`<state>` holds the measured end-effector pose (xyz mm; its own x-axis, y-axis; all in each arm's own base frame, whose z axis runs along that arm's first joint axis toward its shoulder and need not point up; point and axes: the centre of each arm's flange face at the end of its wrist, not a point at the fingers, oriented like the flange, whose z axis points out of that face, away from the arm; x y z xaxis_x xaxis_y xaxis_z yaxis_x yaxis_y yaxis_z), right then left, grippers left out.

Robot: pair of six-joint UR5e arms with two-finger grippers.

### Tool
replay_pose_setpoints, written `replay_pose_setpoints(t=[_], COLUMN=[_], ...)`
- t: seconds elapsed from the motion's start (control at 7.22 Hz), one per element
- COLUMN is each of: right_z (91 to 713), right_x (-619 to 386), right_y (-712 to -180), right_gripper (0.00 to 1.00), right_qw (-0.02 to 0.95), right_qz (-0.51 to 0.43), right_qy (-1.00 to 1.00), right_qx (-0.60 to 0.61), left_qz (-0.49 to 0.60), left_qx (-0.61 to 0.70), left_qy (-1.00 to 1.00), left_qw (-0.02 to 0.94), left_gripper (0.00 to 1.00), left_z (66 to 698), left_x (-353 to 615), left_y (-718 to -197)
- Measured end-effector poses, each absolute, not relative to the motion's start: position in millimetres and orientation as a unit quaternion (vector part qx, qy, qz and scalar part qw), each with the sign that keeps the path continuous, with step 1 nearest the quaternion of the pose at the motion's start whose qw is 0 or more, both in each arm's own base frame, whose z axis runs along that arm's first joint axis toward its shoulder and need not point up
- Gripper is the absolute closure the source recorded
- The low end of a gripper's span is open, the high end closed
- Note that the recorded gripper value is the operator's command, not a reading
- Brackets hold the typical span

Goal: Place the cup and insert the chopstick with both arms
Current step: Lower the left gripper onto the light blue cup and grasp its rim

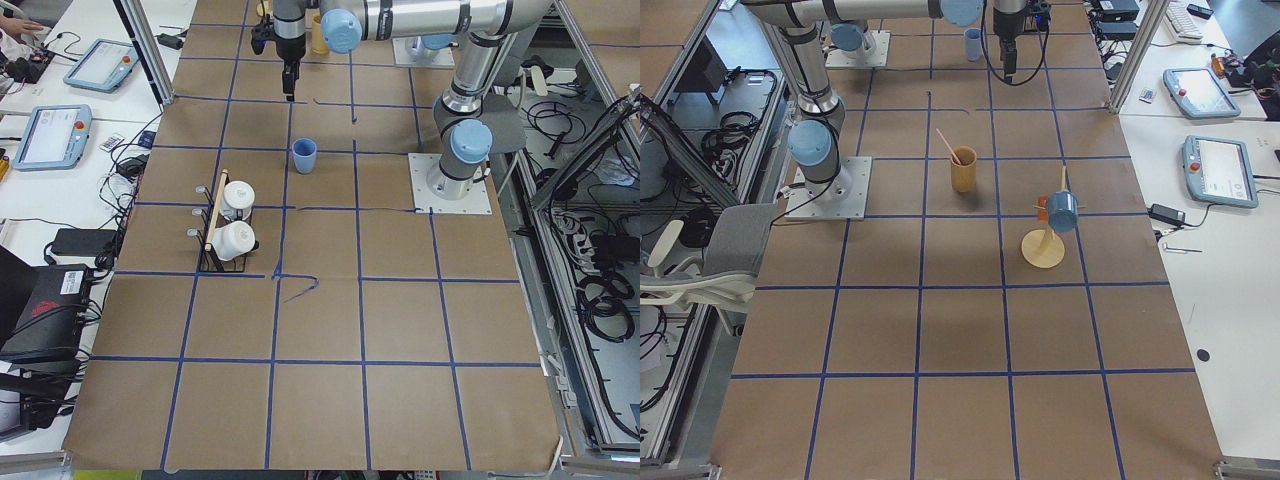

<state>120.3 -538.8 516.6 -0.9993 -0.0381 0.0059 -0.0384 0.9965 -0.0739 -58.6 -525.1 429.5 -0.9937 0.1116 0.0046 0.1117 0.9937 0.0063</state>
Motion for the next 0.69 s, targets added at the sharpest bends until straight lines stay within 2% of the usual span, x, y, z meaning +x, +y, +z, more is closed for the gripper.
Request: replay_pose_setpoints(t=[0.42,0.69], right_z=[516.7,516.7], right_x=[120.3,120.3], right_y=[-538.8,-538.8], right_gripper=[0.0,0.0], right_qw=[0.002,0.002], right_qz=[0.037,0.037], right_qy=[-0.999,-0.999], right_qx=[0.019,0.02], left_qz=[-0.009,-0.006], left_qx=[-0.099,-0.104], left_qy=[-0.995,-0.995], left_qw=[0.008,0.007], left_gripper=[0.0,0.05], left_z=[306.2,270.7], left_x=[-22.9,-20.0], left_y=[-506.4,-497.1])
